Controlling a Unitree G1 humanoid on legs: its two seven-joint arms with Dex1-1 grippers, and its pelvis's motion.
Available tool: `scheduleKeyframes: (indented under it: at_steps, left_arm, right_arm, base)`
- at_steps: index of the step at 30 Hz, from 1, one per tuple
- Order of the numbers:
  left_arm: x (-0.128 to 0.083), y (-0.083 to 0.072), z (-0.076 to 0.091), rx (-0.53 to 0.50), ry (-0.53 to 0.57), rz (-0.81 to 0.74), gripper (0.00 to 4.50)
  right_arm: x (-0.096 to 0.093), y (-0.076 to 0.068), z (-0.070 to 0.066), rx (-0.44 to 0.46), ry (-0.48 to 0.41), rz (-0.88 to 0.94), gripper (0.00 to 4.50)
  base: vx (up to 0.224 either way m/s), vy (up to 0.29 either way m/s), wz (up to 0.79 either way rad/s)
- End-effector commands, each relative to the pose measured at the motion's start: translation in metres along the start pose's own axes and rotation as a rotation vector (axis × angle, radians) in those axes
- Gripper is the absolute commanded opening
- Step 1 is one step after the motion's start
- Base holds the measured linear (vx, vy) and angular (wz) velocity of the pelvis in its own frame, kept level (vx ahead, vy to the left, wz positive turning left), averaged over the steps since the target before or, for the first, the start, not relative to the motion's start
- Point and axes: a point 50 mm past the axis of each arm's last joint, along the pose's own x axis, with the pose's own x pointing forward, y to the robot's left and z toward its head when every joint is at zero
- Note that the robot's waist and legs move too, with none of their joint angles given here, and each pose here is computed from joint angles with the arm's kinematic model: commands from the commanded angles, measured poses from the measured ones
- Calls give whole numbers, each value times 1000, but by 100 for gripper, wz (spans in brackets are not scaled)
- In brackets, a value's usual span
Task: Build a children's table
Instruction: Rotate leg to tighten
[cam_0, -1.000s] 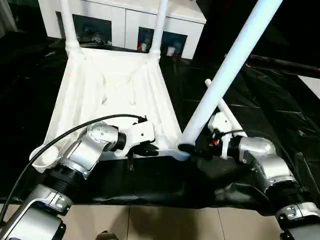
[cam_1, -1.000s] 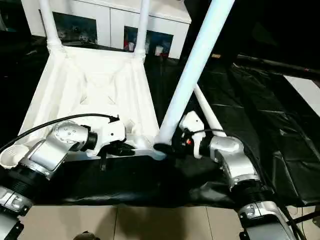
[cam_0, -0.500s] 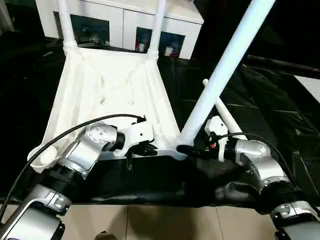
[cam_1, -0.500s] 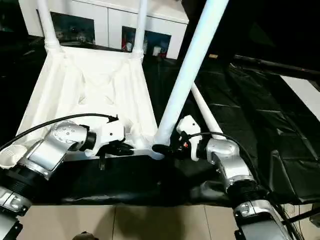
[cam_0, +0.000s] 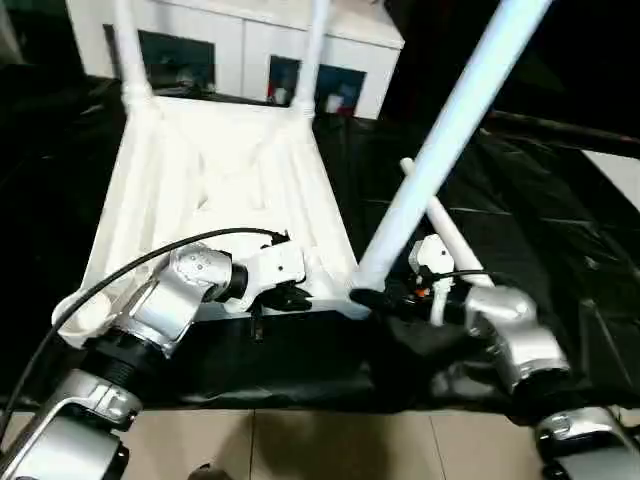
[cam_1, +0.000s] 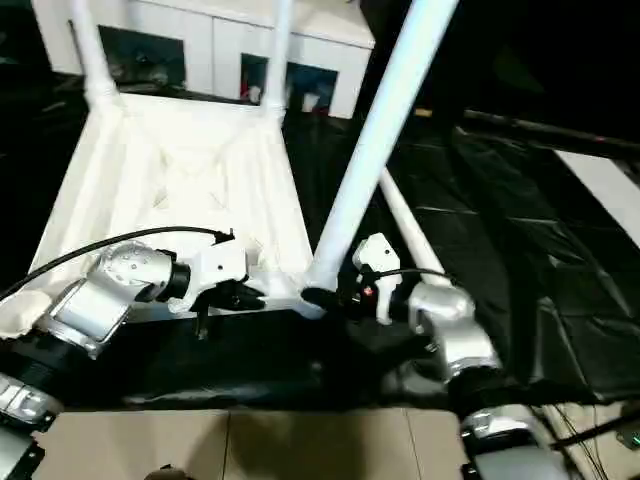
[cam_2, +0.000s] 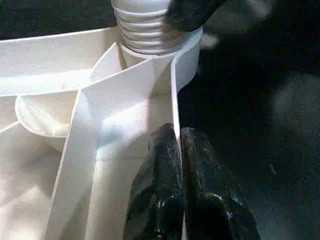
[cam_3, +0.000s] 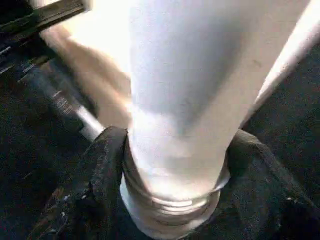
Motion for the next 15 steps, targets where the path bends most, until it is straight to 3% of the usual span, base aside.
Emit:
scheduleKeyframes:
  at_steps: [1, 7, 15]
  left_arm:
    - [28, -16, 12, -20, -23, -71, 0]
    - [59, -17, 24, -183, 17, 88, 0]
    - [71, -26, 30, -233, 37, 135, 0]
  right_arm:
    - [-2, -10, -21, 126, 70, -231, 264]
    - [31, -1, -26, 254, 114, -416, 263]
    - [55, 9, -19, 282, 129, -469, 263]
  base:
    - [0, 0, 0]
    - [0, 0, 0]
    - [0, 0, 0]
